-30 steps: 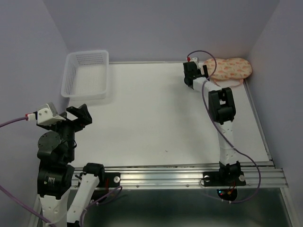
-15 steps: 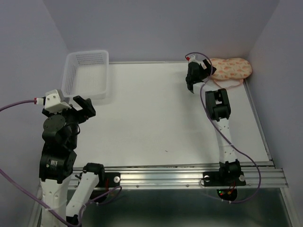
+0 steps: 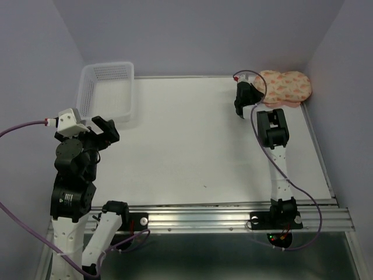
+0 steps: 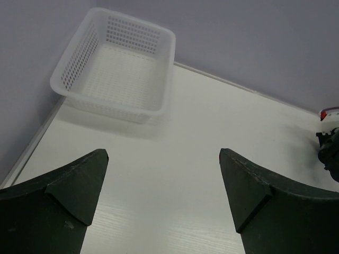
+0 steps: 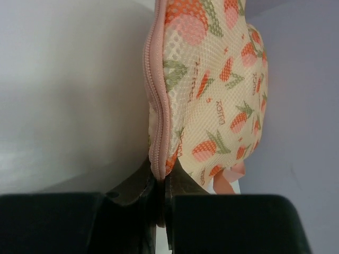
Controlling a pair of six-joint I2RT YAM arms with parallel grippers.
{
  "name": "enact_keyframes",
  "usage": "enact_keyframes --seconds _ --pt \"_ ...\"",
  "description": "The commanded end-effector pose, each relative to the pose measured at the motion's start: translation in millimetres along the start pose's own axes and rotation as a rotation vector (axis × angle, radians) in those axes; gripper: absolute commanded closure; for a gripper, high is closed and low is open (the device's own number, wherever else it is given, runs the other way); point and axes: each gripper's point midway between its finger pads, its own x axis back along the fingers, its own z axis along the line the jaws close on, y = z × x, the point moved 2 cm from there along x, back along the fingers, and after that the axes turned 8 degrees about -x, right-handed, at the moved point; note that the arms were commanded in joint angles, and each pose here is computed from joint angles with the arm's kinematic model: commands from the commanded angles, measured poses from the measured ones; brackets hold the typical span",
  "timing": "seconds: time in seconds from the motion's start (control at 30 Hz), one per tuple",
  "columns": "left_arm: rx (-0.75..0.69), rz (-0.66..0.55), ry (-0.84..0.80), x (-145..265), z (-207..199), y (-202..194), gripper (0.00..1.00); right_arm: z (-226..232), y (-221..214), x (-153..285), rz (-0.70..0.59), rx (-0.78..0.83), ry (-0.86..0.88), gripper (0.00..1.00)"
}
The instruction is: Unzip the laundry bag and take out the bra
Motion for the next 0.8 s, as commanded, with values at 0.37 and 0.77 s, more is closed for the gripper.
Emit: enact_keyframes --seconds 0.37,0.77 --pt "0.097 -0.082 -0.031 11.4 -2.0 2.3 0.01 6.0 25.5 296.4 0.019 -0.266 0.732 0.99" --pt "0.106 0.003 -0.154 10.3 -21.8 -20.0 0.01 24.3 -37.6 532.1 -0.144 -0.015 1.222 0.88"
